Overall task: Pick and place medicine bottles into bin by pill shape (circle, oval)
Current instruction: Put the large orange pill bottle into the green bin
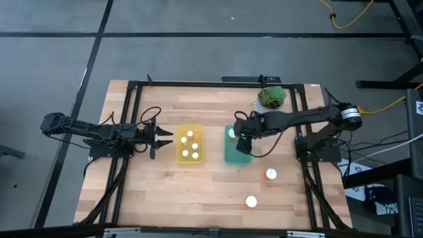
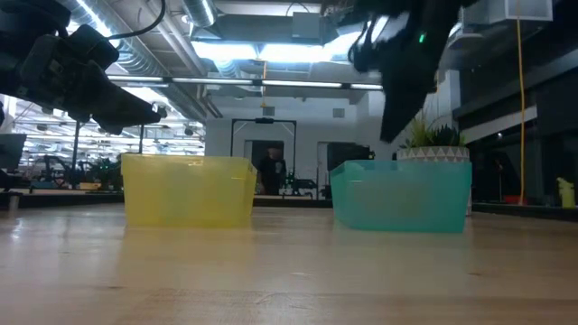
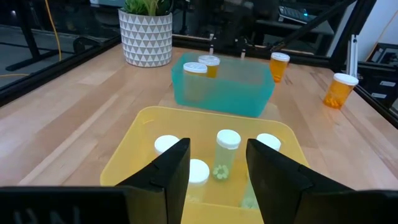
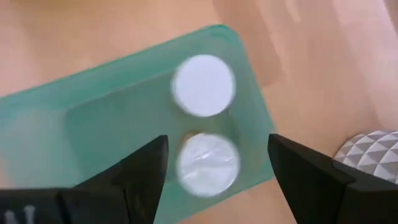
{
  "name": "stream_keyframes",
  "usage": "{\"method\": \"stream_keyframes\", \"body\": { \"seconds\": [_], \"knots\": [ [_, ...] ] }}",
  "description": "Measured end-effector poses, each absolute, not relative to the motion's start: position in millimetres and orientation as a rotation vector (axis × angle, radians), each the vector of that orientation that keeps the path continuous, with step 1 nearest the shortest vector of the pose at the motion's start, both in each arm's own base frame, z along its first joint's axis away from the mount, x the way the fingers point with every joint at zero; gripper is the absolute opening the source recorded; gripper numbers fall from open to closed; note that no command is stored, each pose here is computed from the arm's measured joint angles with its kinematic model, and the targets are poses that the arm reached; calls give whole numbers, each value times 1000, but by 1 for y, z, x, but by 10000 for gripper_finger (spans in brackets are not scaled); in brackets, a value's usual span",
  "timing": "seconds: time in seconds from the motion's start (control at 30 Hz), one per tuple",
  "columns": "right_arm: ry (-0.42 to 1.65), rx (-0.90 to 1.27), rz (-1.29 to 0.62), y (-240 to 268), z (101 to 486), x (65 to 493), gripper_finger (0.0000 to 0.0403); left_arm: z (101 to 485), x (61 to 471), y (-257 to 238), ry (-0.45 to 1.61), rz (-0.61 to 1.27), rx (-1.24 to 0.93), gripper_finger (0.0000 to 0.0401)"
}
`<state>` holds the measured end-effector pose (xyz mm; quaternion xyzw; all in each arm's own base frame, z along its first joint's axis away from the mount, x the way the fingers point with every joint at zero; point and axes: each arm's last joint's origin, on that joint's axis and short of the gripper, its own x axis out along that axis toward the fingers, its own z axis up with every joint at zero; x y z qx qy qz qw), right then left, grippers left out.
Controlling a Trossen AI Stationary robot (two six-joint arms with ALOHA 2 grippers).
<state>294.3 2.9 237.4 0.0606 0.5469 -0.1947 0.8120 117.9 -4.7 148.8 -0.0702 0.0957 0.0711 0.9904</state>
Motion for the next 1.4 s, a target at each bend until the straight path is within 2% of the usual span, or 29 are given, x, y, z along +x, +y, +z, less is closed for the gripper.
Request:
{"method": "stream_keyframes", "body": {
  "seconds": [0.3,0.8,1.1,1.4],
  "knots": [
    [1178,220,-408,59,277,252,277,149,118,-5,192,142,-141,150],
    [1275,383,-436,164,280,168,277,149,118,-5,192,143,-141,150],
    [1335,429,-542,188,248,140,277,149,118,-5,192,143,-141,150],
    [1383,449,-524,183,195,134,277,149,118,-5,192,143,-141,150]
  ]
}}
